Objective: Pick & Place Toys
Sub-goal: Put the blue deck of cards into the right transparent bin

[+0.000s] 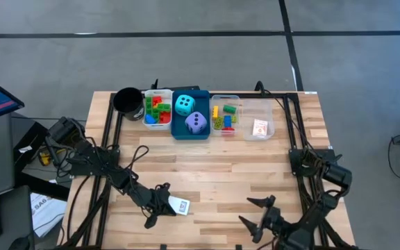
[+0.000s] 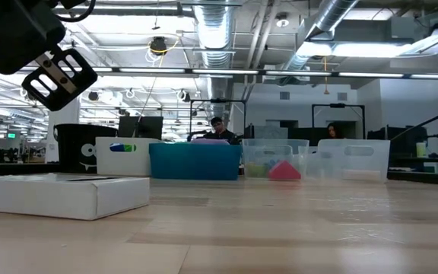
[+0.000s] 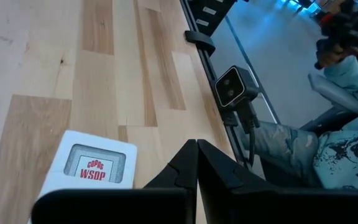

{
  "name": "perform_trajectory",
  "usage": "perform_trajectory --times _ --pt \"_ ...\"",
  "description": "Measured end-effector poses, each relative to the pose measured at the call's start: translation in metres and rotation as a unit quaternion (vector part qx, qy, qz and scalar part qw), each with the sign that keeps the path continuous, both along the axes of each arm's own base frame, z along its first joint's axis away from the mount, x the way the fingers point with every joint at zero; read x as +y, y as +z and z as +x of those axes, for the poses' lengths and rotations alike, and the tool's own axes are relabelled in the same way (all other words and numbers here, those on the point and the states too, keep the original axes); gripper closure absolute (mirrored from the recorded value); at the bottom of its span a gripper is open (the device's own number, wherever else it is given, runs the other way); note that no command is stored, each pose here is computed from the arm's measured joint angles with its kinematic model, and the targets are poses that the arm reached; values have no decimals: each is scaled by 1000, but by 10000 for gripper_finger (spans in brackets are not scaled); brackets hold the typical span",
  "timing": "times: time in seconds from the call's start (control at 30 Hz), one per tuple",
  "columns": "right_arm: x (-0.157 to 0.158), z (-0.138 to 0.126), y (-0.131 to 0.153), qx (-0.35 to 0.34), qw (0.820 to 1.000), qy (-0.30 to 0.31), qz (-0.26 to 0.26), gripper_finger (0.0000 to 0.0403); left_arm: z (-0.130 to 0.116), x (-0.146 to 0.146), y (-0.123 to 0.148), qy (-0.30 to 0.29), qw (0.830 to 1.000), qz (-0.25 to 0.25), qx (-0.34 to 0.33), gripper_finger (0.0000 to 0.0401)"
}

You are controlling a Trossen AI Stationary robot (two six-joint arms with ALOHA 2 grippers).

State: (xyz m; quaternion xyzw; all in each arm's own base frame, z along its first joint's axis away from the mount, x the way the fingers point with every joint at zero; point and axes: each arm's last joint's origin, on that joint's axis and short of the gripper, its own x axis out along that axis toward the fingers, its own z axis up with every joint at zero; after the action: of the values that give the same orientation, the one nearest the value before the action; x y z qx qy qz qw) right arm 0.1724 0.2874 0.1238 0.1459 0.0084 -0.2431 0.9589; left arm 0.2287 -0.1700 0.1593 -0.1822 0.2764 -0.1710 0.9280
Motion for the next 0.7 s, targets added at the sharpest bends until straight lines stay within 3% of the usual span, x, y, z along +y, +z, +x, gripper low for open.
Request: perform_trajectory --times 0.13,0.23,0.33,0.43,0.57,0.7 --pt "-3 5 -16 -36 999 -2 32 15 0 0 0 0 1000 -2 -2 401" --pt "1 16 -17 -22 1000 -7 3 15 0 0 0 1 1000 -2 -2 401" --pt "0 35 -16 36 998 -20 -51 15 1 1 0 3 1000 -2 -2 401" --pt "-8 59 -20 136 988 -16 -75 15 2 2 2 6 1000 -6 -9 401" --pt "-23 98 -32 253 962 84 -62 15 5 4 3 13 1000 -11 -15 401" --pt "-46 135 -30 201 955 216 -19 15 7 7 4 19 1000 -12 -18 401"
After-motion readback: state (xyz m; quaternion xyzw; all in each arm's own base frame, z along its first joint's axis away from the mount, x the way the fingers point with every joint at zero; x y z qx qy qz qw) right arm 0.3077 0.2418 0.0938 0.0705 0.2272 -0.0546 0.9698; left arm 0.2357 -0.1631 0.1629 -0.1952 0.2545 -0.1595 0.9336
